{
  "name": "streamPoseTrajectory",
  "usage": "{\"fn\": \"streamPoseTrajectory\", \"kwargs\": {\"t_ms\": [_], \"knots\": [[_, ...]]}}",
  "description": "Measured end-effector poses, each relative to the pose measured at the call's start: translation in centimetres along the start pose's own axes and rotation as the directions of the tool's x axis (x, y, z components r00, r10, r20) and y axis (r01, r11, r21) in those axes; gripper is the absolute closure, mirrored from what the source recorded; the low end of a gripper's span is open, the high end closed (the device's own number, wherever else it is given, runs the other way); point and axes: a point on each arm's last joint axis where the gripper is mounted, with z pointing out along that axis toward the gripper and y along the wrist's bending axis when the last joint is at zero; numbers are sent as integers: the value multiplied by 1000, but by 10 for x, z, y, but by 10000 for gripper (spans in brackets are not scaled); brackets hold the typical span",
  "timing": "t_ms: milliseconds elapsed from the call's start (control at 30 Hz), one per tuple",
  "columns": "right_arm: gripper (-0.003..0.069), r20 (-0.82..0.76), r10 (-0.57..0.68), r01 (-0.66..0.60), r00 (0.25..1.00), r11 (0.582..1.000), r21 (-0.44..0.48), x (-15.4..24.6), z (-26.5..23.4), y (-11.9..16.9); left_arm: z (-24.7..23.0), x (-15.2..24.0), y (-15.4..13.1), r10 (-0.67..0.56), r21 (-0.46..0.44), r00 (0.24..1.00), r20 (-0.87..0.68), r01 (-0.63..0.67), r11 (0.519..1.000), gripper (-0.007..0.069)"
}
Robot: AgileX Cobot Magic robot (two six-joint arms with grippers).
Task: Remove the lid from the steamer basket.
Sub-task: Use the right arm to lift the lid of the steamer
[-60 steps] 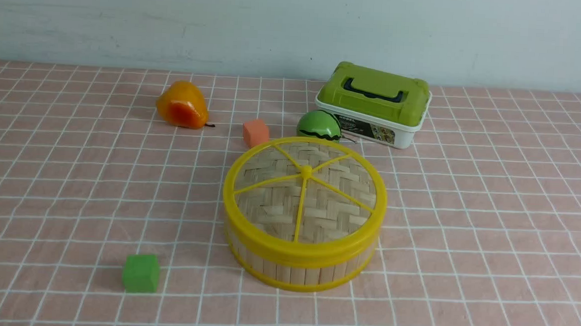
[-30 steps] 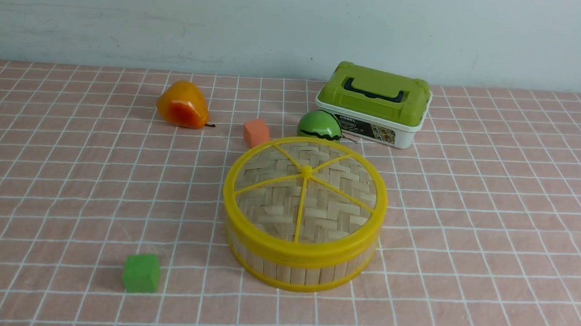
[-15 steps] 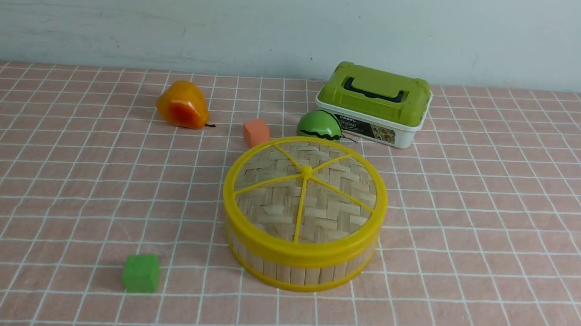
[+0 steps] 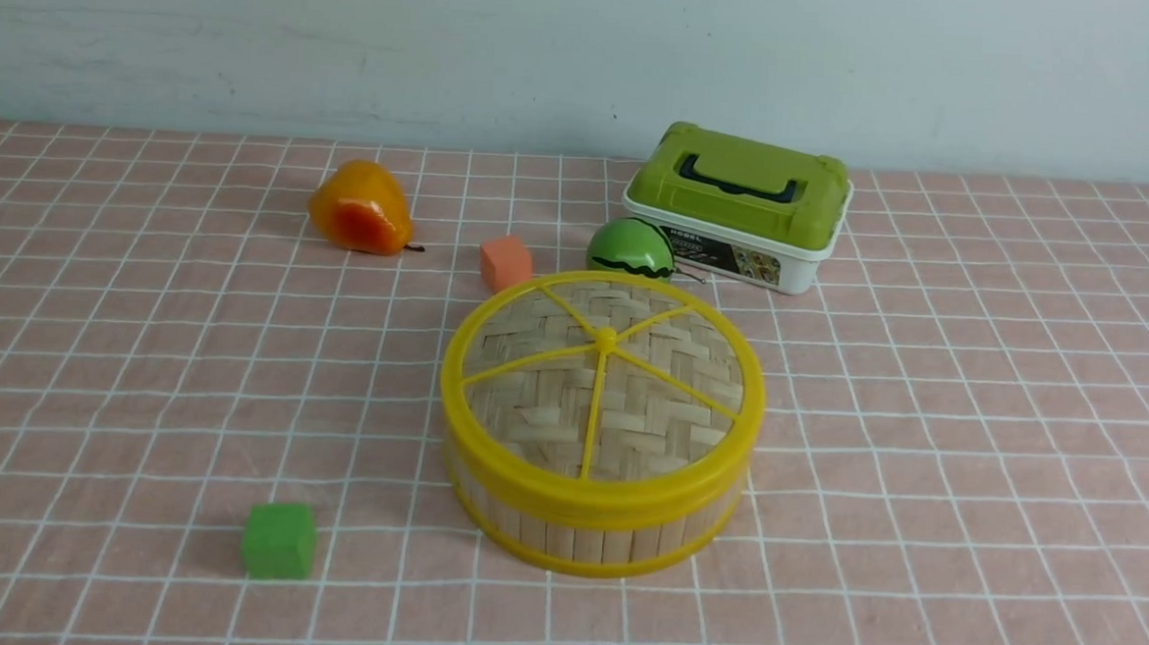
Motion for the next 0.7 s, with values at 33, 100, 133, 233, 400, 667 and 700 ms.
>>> {"fn": "streamPoseTrajectory", "kwargs": {"t_ms": [33,100,133,233,400,667,700], "knots": [[679,-54,-37,38,998,999,6,-12,2,0,0,0,0,0,0,1000,0,0,1000,386],[679,-140,-82,82,987,997,-3,-38,12,2,0,0,0,0,0,1000,0,0,1000,386],[679,-192,-93,91,977,996,-18,-45,20,3,0,0,0,0,0,1000,0,0,1000,386],[673,-324,-147,96,935,981,-170,-80,50,14,0,0,0,0,0,1000,0,0,1000,386],[660,-422,-298,119,856,909,-400,-111,99,43,0,0,0,0,0,1000,0,0,1000,386],[636,-507,-508,284,696,844,-456,-128,215,119,0,0,0,0,0,1000,0,0,1000,386],[627,-525,-519,298,674,842,-450,-123,236,131,0,0,0,0,0,1000,0,0,1000,386]]}}
